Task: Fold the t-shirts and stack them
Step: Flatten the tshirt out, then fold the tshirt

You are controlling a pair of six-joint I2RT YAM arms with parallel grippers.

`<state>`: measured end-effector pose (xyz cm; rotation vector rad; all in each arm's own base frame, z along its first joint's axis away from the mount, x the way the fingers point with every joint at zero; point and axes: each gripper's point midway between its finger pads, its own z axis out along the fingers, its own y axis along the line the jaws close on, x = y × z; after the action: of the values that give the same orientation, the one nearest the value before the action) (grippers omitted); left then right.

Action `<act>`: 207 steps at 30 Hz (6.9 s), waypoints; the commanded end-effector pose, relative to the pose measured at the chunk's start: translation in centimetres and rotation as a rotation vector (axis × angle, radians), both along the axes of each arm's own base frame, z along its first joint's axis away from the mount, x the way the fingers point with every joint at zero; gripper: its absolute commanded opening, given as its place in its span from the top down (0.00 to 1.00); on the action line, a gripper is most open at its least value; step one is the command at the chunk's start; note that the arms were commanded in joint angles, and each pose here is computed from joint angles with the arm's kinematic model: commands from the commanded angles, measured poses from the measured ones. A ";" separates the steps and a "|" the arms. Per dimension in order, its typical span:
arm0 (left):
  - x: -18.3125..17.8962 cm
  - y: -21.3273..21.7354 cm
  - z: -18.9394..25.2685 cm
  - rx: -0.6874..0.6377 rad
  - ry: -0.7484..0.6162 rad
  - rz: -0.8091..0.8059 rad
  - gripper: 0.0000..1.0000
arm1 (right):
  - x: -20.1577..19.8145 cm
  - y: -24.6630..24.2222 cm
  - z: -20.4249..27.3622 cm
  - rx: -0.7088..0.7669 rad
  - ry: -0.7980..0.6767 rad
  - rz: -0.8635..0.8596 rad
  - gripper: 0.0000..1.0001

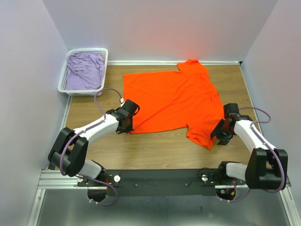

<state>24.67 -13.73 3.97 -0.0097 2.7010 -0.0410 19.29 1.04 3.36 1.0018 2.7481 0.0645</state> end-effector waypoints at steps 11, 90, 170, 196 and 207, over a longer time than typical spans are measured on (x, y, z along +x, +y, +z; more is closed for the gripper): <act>0.5 -0.4 0.9 -0.034 -0.027 -0.036 1.00 | -1.5 1.4 -2.5 0.023 0.078 -0.018 0.46; 23.2 0.0 15.5 -0.093 -0.732 -0.052 1.00 | 27.0 -0.8 23.0 -0.630 -0.935 0.705 0.99; 24.5 2.6 5.1 -0.212 -0.250 0.033 1.00 | 14.2 2.1 11.5 -0.064 -0.411 0.268 0.99; 24.4 4.8 1.7 -0.081 -0.197 0.073 1.00 | 11.2 3.6 7.7 0.045 -0.321 0.236 0.99; 23.5 5.6 -1.1 -0.029 -0.127 0.080 1.00 | 8.3 3.9 6.4 0.075 -0.265 0.218 0.99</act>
<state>49.24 -9.47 5.50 -0.1159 2.4982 -0.1355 29.49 4.80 10.65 0.6083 2.5686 0.3025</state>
